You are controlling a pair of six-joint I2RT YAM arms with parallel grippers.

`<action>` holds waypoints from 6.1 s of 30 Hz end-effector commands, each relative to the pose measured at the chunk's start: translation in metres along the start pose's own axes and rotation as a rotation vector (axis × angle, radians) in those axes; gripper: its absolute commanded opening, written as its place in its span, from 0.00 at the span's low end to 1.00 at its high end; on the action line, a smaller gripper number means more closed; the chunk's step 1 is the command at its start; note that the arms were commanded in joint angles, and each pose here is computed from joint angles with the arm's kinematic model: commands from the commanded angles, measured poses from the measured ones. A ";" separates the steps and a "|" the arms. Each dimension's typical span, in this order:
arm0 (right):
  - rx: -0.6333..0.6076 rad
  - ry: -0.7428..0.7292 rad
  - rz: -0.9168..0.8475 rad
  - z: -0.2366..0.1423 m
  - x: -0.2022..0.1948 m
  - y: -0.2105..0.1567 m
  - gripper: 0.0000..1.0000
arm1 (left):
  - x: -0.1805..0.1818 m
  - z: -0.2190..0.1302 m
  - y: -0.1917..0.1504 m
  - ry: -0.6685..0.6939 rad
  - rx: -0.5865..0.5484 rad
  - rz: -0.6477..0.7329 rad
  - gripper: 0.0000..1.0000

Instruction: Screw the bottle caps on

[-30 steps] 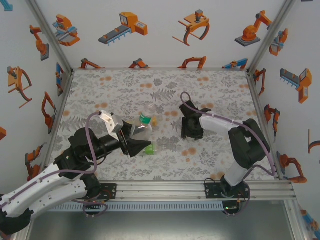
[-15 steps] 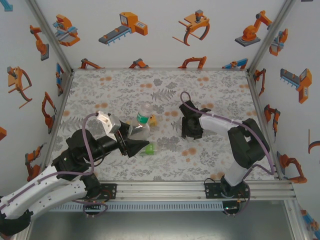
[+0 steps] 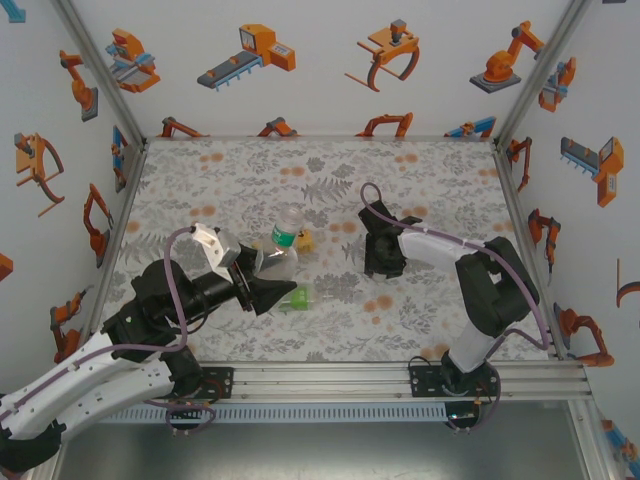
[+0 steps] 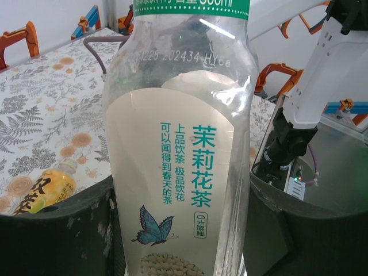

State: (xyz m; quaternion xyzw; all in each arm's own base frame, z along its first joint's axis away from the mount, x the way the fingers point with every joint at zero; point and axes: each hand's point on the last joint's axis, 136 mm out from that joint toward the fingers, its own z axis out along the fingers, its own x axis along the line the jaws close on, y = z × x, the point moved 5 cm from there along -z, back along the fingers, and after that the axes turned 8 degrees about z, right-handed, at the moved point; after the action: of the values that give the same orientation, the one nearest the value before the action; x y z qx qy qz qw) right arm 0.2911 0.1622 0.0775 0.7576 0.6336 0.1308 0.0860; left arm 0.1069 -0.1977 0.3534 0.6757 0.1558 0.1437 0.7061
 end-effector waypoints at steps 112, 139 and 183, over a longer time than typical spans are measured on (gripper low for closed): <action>-0.488 1.421 -1.218 -0.334 0.056 -0.107 0.00 | -0.033 0.011 -0.069 -0.431 0.512 0.294 0.00; -0.523 1.372 -1.215 -0.335 0.053 -0.105 0.00 | -0.033 0.010 -0.070 -0.427 0.509 0.292 0.00; -0.472 1.306 -1.282 -0.338 0.055 -0.110 0.00 | -0.037 0.013 -0.069 -0.480 0.544 0.294 0.00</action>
State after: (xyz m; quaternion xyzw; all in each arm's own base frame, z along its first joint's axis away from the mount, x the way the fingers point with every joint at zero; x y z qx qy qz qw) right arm 0.0969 0.2256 0.3641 0.0183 0.8097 0.5801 -0.0862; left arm 0.0810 -0.2278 0.2729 0.8768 -0.0637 0.0313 0.4755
